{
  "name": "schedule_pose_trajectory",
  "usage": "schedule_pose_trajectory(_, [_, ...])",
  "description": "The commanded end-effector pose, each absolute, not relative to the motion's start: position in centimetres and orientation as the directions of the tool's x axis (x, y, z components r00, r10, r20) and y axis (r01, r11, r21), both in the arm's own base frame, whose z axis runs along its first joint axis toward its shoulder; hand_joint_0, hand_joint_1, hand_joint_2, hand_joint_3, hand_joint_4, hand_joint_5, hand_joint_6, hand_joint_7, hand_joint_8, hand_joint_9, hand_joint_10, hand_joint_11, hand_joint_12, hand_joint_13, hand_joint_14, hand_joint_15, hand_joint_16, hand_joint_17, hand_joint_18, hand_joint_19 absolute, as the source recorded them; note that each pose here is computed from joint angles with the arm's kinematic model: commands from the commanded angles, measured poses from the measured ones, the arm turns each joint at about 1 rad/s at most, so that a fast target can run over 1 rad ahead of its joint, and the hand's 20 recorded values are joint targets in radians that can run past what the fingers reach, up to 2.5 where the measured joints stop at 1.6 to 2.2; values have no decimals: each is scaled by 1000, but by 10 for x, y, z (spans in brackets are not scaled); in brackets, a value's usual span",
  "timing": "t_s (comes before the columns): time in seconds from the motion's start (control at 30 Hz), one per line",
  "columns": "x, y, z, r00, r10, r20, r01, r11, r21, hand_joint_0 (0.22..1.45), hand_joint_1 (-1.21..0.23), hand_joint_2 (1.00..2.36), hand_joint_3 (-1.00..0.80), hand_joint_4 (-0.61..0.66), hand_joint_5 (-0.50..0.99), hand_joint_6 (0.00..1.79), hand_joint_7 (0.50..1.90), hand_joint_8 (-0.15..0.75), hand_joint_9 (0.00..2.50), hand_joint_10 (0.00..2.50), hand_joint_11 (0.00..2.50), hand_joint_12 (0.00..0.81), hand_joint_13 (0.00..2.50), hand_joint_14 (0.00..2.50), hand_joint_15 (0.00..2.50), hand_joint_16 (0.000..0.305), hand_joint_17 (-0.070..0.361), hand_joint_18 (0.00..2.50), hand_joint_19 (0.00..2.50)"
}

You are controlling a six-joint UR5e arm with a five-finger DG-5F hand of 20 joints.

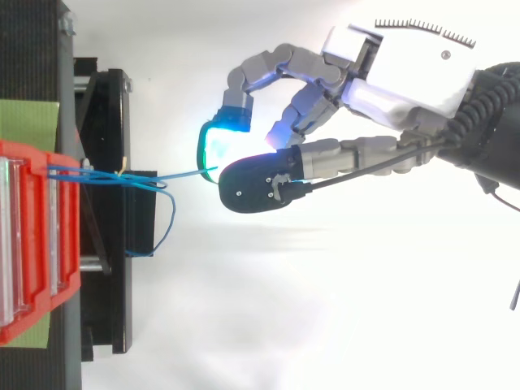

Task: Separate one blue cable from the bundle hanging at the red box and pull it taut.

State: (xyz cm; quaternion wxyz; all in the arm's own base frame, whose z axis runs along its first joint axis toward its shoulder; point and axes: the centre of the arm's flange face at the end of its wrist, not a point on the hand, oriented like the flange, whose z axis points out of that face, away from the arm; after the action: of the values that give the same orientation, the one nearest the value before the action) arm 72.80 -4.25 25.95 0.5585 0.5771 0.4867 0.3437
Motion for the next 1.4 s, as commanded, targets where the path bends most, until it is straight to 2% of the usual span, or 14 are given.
schedule_pose_trajectory(0.0, [728, -43, 259, 290, 946, -148, 180, 98, 979, 694, -709, 1027, -181, -99, -204, 934, 1104, 260, 1097, 292, 1581, 306, 1104, 0, 1657, 41, 93, 723, 801])
schedule_pose_trajectory(1.37, [728, -43, 260, 290, 946, -146, 177, 97, 979, 697, -710, 1027, -182, -104, -204, 934, 1096, 257, 1106, 289, 1588, 307, 1104, 1, 1671, 41, 93, 725, 801])
